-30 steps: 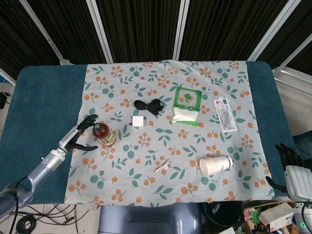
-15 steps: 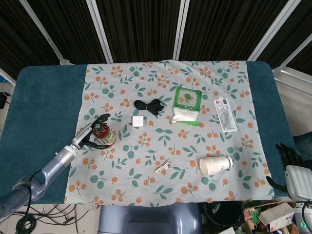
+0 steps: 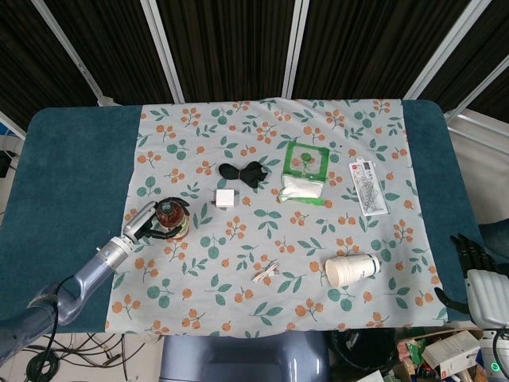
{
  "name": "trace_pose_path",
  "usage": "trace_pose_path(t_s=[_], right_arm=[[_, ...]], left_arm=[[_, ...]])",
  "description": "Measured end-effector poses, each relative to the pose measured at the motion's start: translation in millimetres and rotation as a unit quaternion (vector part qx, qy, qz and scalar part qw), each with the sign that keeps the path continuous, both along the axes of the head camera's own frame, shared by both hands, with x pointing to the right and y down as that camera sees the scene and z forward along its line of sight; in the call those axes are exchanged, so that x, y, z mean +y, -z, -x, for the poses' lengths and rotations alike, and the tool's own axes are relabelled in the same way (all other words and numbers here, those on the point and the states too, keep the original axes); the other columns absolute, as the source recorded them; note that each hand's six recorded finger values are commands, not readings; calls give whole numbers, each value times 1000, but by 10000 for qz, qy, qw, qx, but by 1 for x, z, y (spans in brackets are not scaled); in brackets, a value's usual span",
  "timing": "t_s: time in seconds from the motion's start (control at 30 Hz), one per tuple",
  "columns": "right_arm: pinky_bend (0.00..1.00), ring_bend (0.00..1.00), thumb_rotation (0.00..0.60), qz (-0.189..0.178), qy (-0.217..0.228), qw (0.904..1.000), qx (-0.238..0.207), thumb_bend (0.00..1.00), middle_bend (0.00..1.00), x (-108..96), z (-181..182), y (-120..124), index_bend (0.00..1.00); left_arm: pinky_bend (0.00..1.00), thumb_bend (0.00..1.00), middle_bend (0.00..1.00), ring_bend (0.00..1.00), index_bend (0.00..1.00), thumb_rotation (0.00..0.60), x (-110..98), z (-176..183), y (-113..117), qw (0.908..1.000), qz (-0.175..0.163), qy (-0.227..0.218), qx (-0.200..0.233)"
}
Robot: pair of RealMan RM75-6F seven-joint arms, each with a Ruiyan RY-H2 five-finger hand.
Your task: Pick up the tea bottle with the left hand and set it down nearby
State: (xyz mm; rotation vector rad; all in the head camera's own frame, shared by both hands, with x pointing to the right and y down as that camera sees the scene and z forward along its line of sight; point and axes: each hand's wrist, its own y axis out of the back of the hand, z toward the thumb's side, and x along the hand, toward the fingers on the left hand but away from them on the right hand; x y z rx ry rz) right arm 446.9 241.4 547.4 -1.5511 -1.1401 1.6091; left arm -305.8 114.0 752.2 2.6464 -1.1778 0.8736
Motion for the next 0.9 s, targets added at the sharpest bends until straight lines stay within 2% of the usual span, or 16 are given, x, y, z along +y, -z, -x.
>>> trace_pose_path(t_s=[0.13, 0.33, 0.47, 0.63, 0.73, 0.8, 0.83, 0.9], right_arm=[[151, 60, 600, 22, 8, 10000, -15, 126, 38, 0, 1, -1, 0], [151, 60, 600, 40, 4, 10000, -20, 126, 38, 1, 1, -1, 0], [151, 60, 600, 61, -26, 10000, -24, 126, 38, 1, 1, -1, 0], [151, 60, 600, 84, -28, 10000, -18, 127, 38, 1, 1, -2, 0], [151, 60, 600, 90, -26, 10000, -11, 127, 38, 1, 2, -2, 0], [151, 60, 600, 94, -29, 10000, -8, 126, 38, 1, 2, -2, 0], [151, 60, 600, 96, -29, 9999, -6, 126, 38, 1, 2, -2, 0], [151, 60, 600, 100, -28, 9999, -3, 126, 38, 1, 2, -3, 0]], left_arm=[[490, 629, 405, 352, 344, 600, -8, -3, 11, 9999, -81, 20, 113], [490, 629, 405, 352, 344, 600, -25, -14, 42, 9988, -216, 9, 444], [490, 629, 405, 349, 343, 600, -41, -24, 69, 9970, -585, -130, 491], [490, 626, 405, 343, 341, 600, -55, -34, 92, 9899, -1332, -487, 61], [490, 624, 408, 338, 345, 600, -59, -41, 103, 9769, -1933, -819, -402], [490, 624, 412, 336, 351, 600, -62, -46, 109, 9607, -2430, -1076, -802], [490, 624, 414, 336, 353, 600, -62, -48, 112, 9513, -2669, -1189, -988], [490, 624, 412, 336, 350, 600, -64, -52, 119, 9224, -3277, -1455, -1438]])
